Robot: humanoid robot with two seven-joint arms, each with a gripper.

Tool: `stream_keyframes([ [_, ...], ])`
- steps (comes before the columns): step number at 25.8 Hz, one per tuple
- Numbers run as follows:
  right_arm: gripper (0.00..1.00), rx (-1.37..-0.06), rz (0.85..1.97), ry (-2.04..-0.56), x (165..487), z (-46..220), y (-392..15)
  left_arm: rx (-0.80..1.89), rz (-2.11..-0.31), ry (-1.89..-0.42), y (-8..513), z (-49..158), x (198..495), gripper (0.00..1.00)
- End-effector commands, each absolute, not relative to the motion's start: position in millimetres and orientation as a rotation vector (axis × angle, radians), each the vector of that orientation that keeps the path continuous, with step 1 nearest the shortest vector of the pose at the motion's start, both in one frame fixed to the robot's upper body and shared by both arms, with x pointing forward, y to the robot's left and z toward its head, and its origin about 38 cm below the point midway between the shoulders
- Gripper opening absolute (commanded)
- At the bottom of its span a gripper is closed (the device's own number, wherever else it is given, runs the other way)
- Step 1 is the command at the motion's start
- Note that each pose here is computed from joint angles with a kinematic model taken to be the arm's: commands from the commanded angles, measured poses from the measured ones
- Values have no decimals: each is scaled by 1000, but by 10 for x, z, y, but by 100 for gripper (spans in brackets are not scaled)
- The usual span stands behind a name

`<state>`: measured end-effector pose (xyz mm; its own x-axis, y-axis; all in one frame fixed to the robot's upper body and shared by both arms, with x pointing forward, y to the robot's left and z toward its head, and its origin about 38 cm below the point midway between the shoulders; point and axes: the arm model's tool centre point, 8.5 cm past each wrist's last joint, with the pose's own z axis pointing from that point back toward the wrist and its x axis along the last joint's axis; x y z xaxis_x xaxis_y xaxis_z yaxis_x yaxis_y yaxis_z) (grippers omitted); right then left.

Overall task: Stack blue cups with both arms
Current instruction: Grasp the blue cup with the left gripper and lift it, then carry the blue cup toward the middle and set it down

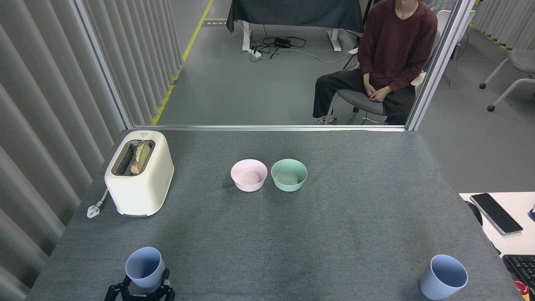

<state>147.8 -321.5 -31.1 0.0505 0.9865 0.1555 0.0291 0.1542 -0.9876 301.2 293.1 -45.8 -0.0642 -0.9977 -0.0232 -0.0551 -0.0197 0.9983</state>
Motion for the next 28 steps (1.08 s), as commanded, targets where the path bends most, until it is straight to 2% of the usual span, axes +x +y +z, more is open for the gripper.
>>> stream_keyframes([
  [1,100,-1136,1043,-1259,1478,-311,-3213,1242,-1291,-1287,2903,-468,3045,12],
  [3,100,-1132,1033,-1261,1477,-313,-3213,1241,-1287,-1314,2852,-415,3065,13],
  [5,100,-1129,1031,-1264,1479,-314,-3204,1231,-1295,-1396,2648,-272,3132,13],
  [8,100,-1129,1031,-1267,1489,-310,-3198,1133,-1403,-1588,1970,-144,3226,13],
  [10,100,-1129,1033,-1267,1489,-310,-3197,1046,-1500,-1694,1540,-138,3187,15],
  [12,100,-1134,1031,-1264,1484,-305,-3220,1005,-1569,-1777,1258,-69,3261,16],
  [15,100,-1136,1031,-1259,1480,-304,-3235,907,-1678,-1842,919,-147,3186,17],
  [20,100,-1137,1031,-1257,1479,-304,-3240,812,-1746,-1907,431,-216,2993,17],
  [23,100,-1137,1030,-1258,1486,-302,-3240,745,-1784,-1919,143,-317,2878,23],
  [25,100,-1136,1029,-1260,1485,-303,-3235,737,-1789,-1923,32,-315,2915,35],
  [28,100,-1138,1028,-1257,1484,-302,-3241,722,-1782,-1927,-37,-319,2925,77],
])
